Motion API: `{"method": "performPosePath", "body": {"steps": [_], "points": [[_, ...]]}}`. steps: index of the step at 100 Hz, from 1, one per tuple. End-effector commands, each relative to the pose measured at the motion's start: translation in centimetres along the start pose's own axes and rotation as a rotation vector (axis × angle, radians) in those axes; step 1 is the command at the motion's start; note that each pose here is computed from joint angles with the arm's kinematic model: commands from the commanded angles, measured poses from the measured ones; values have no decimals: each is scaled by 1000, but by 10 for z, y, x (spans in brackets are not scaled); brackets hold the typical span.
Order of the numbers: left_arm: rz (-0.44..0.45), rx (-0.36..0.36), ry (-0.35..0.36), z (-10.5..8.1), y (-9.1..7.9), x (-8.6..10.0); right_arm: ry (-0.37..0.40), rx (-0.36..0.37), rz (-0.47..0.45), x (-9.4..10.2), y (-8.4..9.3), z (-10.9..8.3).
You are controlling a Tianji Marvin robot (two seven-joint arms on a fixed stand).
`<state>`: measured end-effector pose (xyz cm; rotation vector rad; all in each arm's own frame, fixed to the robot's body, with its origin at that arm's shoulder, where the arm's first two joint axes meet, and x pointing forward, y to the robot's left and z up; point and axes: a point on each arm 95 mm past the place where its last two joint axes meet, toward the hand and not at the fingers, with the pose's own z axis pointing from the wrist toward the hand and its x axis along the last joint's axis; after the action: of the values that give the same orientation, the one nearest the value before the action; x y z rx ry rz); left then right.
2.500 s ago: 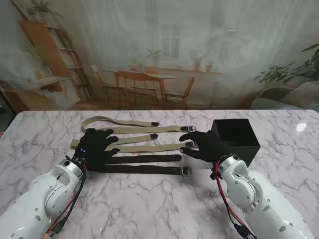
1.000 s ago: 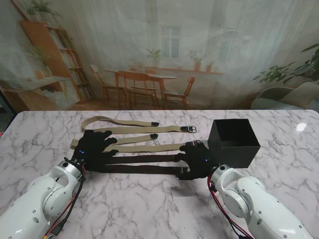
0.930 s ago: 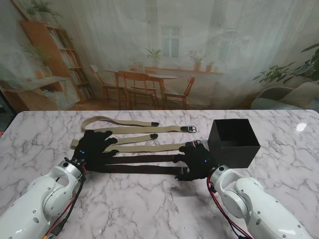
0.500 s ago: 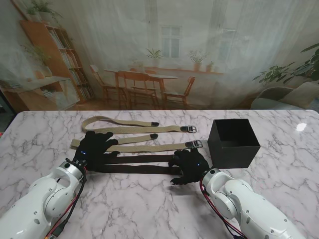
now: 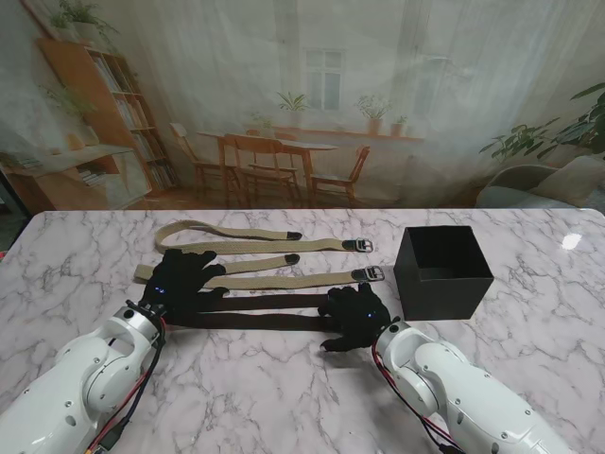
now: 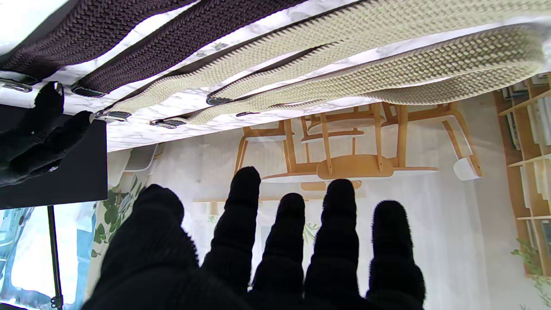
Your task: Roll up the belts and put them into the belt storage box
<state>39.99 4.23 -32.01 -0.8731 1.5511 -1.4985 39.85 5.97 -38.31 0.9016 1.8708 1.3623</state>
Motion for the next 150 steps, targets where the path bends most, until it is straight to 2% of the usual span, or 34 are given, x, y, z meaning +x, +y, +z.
{"method": "performPosePath", "body": {"steps": [1,27,99,121,150], "points": [[-1,-9,2,0,0,2,-14,1,2,-1,-1,3],[3,-8,8,0,0,2,-40,21,-11,-2,-6,8],[3,-10,12,1,0,3,-17,63,-48,0,-16,14],[2,-10,15,1,0,4,-26,32,-64,-1,-17,14],[1,-8,18,2,1,4,2,-9,-58,0,-19,15]]}}
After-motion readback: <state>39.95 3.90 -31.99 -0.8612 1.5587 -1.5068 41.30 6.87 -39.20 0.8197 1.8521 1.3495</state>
